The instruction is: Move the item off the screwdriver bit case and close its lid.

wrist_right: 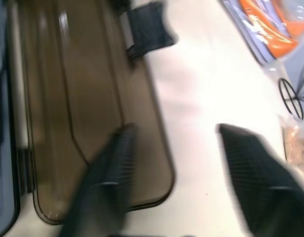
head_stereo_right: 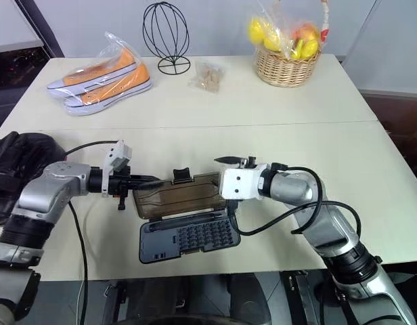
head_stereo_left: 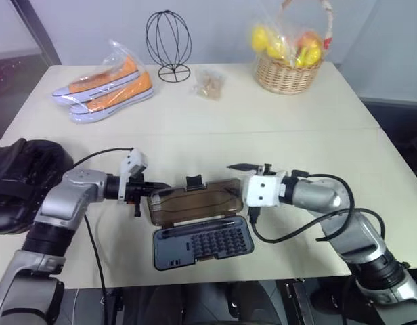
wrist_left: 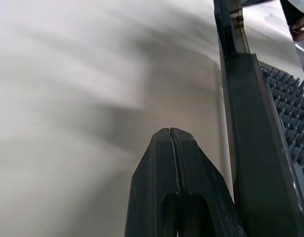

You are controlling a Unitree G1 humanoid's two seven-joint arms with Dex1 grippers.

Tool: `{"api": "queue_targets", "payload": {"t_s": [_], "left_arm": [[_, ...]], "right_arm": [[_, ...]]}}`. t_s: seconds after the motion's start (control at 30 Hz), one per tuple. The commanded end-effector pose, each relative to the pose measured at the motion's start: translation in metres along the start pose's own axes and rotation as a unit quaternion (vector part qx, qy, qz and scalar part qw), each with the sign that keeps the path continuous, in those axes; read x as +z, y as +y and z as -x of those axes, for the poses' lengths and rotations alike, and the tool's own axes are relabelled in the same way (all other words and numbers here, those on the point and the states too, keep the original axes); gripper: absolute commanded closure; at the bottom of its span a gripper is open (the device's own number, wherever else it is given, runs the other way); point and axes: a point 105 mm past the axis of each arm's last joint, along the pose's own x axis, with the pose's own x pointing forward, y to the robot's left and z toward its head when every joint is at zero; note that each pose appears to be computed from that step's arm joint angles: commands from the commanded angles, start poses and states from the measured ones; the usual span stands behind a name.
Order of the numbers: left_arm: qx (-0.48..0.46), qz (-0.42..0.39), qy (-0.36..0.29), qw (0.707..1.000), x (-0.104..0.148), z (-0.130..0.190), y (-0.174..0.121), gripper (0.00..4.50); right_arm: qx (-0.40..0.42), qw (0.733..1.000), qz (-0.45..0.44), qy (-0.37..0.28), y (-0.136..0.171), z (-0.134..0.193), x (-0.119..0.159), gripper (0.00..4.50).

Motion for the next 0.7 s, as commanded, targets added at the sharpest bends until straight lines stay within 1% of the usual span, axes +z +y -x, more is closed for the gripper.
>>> {"api": "queue_targets", "payload": {"t_s": [0.03,0.13,0.23,0.3,0.37,0.4,0.47,0.5,0.57,0.6,0.7], "left_arm": [[-0.015,-0.021,-0.009,1.0,0.01,-0.002,-0.003,4.5],[-0.036,-0.023,-0.01,0.999,0.012,-0.007,-0.008,4.5],[-0.059,-0.023,-0.011,0.998,0.014,-0.009,-0.016,4.5],[-0.073,-0.024,-0.013,0.997,0.017,-0.011,-0.022,4.5],[-0.083,-0.026,-0.014,0.996,0.019,-0.011,-0.026,4.5],[-0.095,-0.031,-0.014,0.995,0.022,-0.012,-0.031,4.5],[-0.11,-0.038,-0.014,0.993,0.026,-0.014,-0.038,4.5],[-0.121,-0.042,-0.014,0.992,0.03,-0.015,-0.042,4.5],[-0.139,-0.05,-0.014,0.989,0.035,-0.016,-0.049,4.5],[-0.145,-0.052,-0.013,0.988,0.036,-0.017,-0.052,4.5],[-0.181,-0.062,0.001,0.981,0.037,-0.017,-0.068,4.5]], "right_arm": [[-0.028,0.998,-0.037,-0.043,-0.021,0.021,0.026,1.07],[-0.028,0.993,-0.095,-0.061,-0.029,0.046,0.035,1.07],[-0.003,0.989,-0.135,-0.055,-0.023,0.072,0.034,1.07],[0.041,0.981,-0.181,-0.049,-0.006,0.09,0.032,1.07],[0.082,0.973,-0.208,-0.05,0.011,0.103,0.035,1.07],[0.118,0.964,-0.238,-0.032,0.032,0.111,0.031,1.07],[0.163,0.95,-0.265,-0.01,0.058,0.12,0.03,1.07],[0.17,0.945,-0.279,0.004,0.069,0.12,0.024,1.3],[0.17,0.942,-0.29,0.022,0.084,0.118,0.016,1.9],[0.171,0.941,-0.291,0.027,0.089,0.118,0.013,2.38],[0.179,0.942,-0.282,0.034,0.106,0.111,0.01,4.01]]}}
